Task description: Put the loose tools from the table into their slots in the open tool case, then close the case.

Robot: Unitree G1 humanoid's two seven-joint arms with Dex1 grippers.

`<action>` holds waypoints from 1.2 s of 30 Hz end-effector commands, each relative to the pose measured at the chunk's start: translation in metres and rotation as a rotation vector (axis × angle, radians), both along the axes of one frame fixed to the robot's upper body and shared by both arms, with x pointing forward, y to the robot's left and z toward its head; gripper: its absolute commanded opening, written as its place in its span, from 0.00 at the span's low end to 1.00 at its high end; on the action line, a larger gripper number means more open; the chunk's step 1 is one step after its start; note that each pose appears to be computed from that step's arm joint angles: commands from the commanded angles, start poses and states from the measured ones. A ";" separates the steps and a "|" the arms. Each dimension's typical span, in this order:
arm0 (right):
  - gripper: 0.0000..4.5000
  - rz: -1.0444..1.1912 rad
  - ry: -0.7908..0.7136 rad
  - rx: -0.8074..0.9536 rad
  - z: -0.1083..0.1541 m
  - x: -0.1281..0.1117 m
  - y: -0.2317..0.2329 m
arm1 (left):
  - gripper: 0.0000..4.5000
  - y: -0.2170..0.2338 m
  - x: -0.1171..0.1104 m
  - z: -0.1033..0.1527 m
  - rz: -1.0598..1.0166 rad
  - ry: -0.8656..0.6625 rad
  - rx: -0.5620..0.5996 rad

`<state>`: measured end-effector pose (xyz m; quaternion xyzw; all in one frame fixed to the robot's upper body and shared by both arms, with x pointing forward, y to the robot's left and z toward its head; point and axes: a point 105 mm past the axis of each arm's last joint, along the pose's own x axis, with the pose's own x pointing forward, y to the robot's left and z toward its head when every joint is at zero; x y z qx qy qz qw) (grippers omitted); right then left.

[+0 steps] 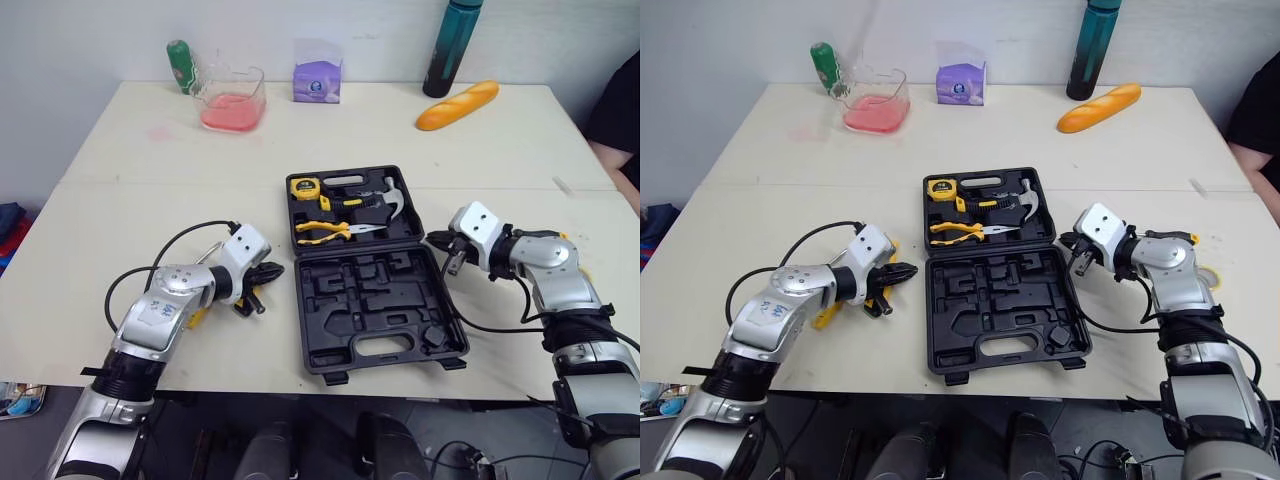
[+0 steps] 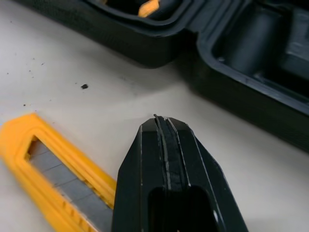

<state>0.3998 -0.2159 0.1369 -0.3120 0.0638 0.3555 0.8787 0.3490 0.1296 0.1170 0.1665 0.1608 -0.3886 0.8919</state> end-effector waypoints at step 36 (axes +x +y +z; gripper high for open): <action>0.00 0.119 0.102 -0.004 0.007 -0.067 0.000 | 0.01 -0.061 -0.007 0.002 -0.313 -0.038 0.039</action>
